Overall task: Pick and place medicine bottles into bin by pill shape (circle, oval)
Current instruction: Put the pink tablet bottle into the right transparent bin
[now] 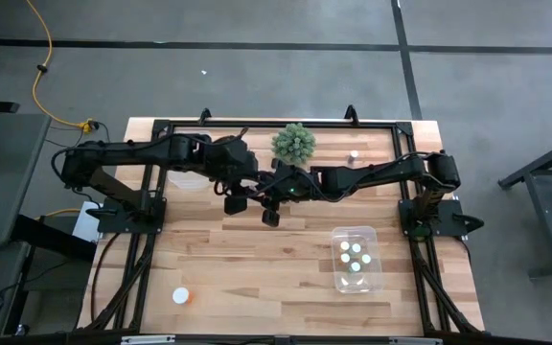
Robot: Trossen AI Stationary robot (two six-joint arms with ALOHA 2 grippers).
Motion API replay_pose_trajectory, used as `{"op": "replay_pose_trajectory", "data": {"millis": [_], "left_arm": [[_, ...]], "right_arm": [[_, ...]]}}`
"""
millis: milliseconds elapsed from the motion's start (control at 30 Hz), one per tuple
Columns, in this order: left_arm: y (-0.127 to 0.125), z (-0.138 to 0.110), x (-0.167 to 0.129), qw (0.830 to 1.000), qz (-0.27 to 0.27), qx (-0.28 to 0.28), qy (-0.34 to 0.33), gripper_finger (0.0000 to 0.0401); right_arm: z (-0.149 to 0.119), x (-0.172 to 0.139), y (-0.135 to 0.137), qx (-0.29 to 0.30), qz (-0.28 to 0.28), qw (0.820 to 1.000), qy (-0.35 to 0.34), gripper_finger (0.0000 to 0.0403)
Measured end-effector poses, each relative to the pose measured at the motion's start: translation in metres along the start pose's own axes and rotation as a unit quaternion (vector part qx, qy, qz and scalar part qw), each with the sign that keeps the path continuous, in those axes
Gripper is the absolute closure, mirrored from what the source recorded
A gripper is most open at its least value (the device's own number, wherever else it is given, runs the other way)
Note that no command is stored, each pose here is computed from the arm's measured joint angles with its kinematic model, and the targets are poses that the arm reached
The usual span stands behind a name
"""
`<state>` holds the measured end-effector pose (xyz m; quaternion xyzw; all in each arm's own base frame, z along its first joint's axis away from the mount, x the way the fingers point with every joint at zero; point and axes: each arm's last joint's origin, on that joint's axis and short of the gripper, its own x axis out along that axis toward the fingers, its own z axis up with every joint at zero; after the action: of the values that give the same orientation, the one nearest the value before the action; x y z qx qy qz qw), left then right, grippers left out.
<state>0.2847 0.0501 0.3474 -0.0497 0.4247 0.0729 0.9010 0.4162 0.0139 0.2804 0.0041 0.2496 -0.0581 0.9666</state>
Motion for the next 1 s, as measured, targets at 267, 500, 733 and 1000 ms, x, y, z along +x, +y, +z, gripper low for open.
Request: {"op": "replay_pose_trajectory", "data": {"millis": [267,500,733,1000], "left_arm": [[0.0,0.006,-0.011,1.0,0.0,0.025,-0.004,0.0188],[0.003,0.0,-0.053,1.0,0.009,0.017,0.009,0.0189],[0.003,-0.048,-0.104,0.994,0.049,-0.083,-0.054,0.0201],[-0.009,-0.099,-0.101,0.958,0.006,-0.188,-0.218,0.0206]], "right_arm": [[-0.001,0.001,0.0,0.0,0.0,1.0,0.003,0.0304],[-0.001,0.001,0.0,-0.017,-0.001,1.0,0.003,0.0304],[0.001,-0.001,-0.007,-0.016,-0.009,1.0,0.0,0.0304],[0.02,-0.015,-0.02,0.002,-0.01,0.998,-0.06,0.0304]]}}
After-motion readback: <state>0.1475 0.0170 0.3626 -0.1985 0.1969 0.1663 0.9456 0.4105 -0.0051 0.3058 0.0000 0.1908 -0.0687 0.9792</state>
